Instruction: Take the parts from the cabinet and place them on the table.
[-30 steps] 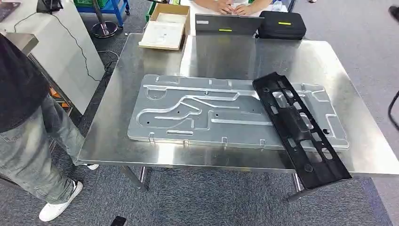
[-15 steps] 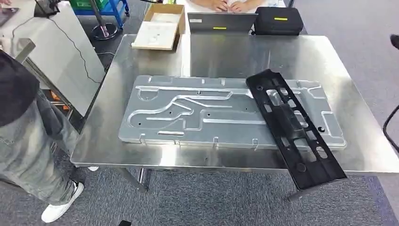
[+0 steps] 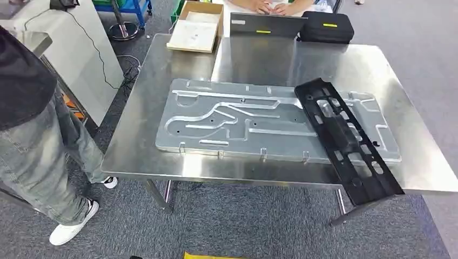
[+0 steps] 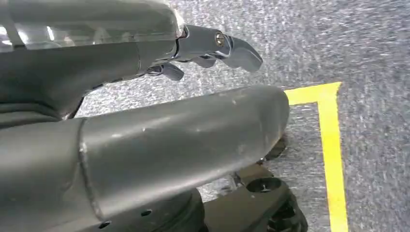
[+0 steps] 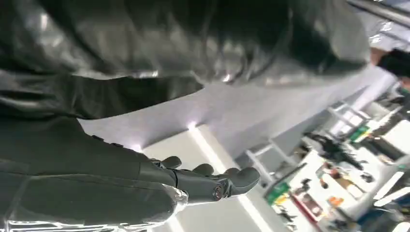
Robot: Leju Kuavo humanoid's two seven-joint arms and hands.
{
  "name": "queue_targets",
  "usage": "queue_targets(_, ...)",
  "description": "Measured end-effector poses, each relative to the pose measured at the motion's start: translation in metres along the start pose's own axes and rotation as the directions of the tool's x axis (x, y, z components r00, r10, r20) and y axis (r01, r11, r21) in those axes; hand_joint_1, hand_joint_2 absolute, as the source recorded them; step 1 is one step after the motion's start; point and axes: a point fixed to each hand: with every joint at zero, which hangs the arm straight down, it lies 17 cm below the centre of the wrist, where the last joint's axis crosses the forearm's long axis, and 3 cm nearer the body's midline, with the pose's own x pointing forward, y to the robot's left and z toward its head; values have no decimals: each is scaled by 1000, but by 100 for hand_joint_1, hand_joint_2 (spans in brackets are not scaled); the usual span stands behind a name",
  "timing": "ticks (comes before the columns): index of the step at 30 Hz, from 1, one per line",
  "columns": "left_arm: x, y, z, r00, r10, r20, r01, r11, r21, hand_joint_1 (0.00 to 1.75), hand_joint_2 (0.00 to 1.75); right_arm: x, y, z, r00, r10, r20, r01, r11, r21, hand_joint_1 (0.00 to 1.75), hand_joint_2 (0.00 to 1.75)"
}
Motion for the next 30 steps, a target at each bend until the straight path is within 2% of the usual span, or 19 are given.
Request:
queue_targets(8, 3, -1, 0, 1000, 8, 11, -8, 1000, 0, 0, 0, -31, -19, 10, 999, -4, -50, 2, 999, -37, 0, 0)
queue_targets(13, 0, 0, 2, 1000, 8, 13, -8, 1000, -2, 0, 0, -81, -18, 38, 995, -6, -103, 1, 999, -50, 0, 0)
queue_targets(17, 0, 0, 2, 1000, 8, 15, -8, 1000, -2, 0, 0, -133, -8, 72, 983, 11, -182, -21, 998, -56, 0, 0)
queue_targets(24, 3, 1, 1, 1000, 8, 26, -8, 1000, 2, 0, 0, -223, 35, 163, 944, 25, -328, -54, 995, -80, 0, 0)
queue_targets(25, 2, 1, 2, 1000, 9, 25, -9, 1000, 4, 0, 0, -237, 45, 181, 934, 22, -357, -55, 995, -81, 0, 175)
queue_targets(28, 3, 1, 1, 1000, 10, 27, -10, 1000, 6, 0, 0, -272, 70, 235, 899, 11, -438, -50, 996, -78, 0, 175)
queue_targets(30, 2, 1, 2, 1000, 11, 26, -11, 1000, 7, 0, 0, -285, 81, 258, 879, 6, -476, -48, 996, -75, 0, 175)
